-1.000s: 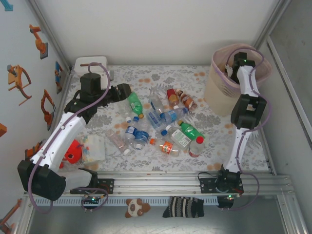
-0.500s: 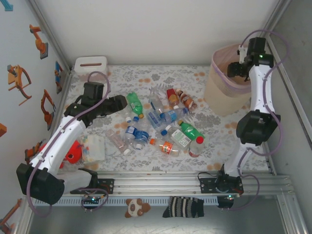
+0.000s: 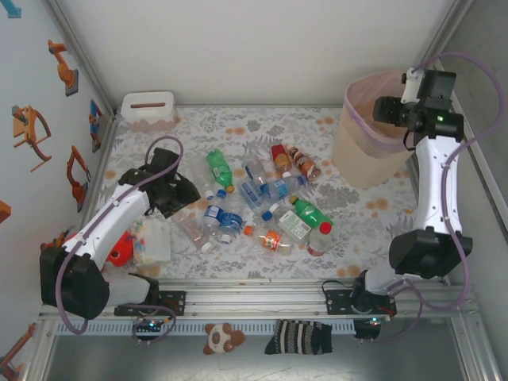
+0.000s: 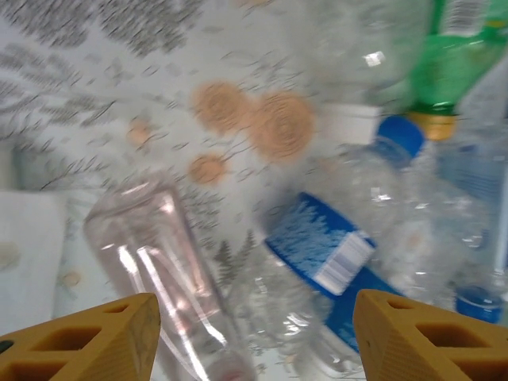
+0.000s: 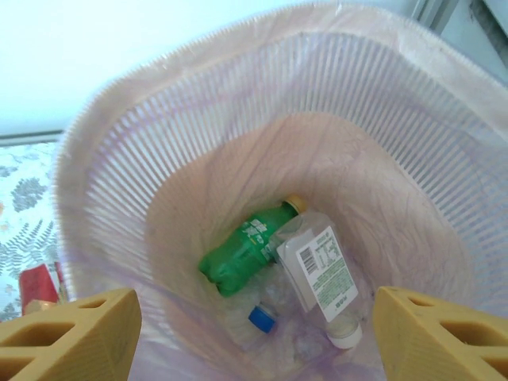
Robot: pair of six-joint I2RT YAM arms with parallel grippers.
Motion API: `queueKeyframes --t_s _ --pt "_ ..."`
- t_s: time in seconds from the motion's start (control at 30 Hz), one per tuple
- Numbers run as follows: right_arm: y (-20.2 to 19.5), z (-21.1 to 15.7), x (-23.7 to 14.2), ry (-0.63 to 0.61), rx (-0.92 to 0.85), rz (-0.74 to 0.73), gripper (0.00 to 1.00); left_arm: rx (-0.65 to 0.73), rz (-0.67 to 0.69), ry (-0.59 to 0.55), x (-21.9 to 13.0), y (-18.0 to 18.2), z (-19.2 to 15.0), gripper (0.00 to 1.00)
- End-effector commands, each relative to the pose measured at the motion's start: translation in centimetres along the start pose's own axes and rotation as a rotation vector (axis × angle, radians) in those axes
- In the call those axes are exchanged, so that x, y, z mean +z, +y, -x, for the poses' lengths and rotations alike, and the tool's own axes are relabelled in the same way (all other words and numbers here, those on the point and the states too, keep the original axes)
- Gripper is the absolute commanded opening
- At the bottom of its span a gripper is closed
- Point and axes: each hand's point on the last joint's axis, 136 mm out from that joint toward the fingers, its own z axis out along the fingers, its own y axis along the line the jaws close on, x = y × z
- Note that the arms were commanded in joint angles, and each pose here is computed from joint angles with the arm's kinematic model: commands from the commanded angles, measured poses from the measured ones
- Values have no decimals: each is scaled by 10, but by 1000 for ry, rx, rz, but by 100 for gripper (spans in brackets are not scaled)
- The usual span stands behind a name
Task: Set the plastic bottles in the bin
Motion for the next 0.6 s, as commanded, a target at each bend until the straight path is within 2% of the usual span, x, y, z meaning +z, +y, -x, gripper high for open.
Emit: queueKeyframes --t_s 0.0,0.23,0.57 --pt "5 12 -18 -75 18 20 75 -109 114 28 3 27 -13 65" --pt "5 14 -34 -106 11 6 75 -194 134 68 20 34 -20 71" --pt "7 17 -36 -119 8 15 75 -252 119 136 52 39 -19 67"
